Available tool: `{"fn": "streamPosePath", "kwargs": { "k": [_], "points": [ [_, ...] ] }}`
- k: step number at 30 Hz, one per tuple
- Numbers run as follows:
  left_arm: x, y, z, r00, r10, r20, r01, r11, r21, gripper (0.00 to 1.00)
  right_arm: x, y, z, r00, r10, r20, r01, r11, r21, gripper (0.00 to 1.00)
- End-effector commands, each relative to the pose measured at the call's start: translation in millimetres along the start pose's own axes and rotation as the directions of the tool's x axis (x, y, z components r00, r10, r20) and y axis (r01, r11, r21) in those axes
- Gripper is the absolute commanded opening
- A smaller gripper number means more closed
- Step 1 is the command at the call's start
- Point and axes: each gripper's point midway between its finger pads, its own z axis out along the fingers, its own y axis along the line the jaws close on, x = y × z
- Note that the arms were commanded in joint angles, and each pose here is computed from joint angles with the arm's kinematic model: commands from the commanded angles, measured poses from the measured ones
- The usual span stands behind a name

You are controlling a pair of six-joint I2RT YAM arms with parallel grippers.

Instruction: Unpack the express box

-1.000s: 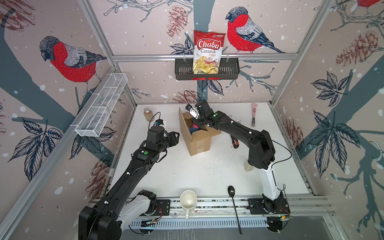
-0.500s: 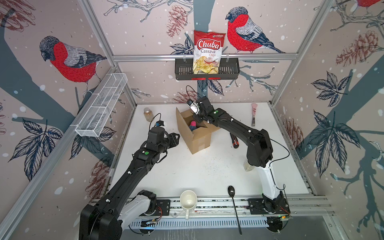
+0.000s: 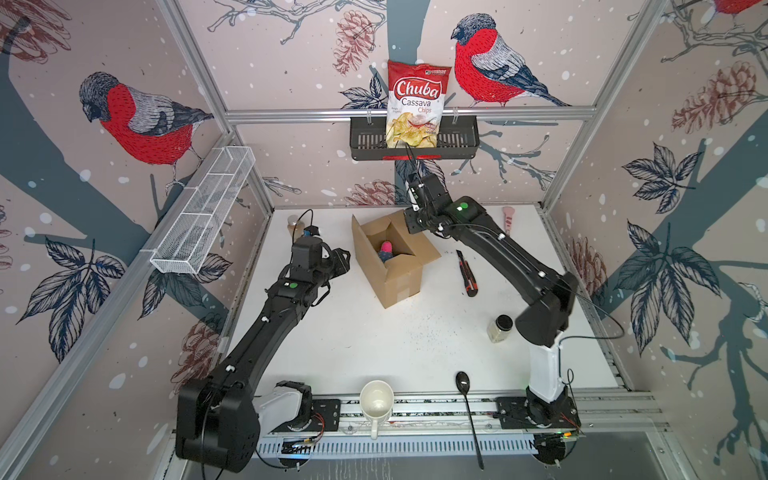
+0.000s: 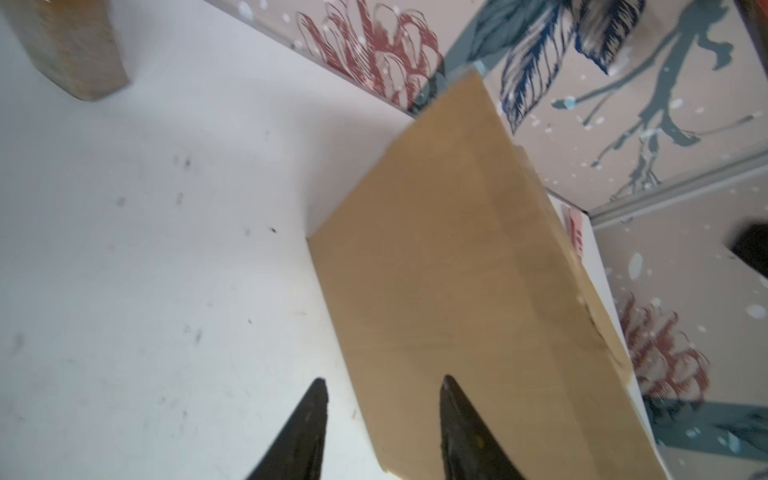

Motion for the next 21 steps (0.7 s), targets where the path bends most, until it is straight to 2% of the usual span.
{"fn": "streamPosePath", "kwargs": {
  "k": [1,4,11,16,21],
  "points": [
    [-39.3,3.2,14.3,0.996,0.019,0.083,-0.022,0.999,0.035,0.35,44.3,11.6,-16.2,0.984,0.135,-0.114,-0.139,0.99,-0.026,0.18],
    [-62.7,1.9,37.2,0.995,0.026,0.092,-0.032,0.997,0.068,0.31,76.3,12.4,-23.4,0.97,0.197,-0.14,-0.204,0.979,-0.032,0.12],
    [-102.3,-8.5,88.1,0.987,0.074,0.142,-0.09,0.989,0.117,0.28,141.1,14.4,-23.1,0.924,0.294,-0.244,-0.315,0.947,-0.054,0.03],
    [-114.1,-11.8,127.4,0.983,0.097,0.155,-0.124,0.977,0.173,0.27,161.0,29.8,-9.0,0.899,0.324,-0.295,-0.372,0.921,-0.12,0.02],
    [-103.2,-12.5,163.9,0.989,0.113,0.096,-0.134,0.96,0.245,0.25,162.4,31.1,10.1,0.886,0.359,-0.292,-0.41,0.902,-0.136,0.01]
  ]
}}
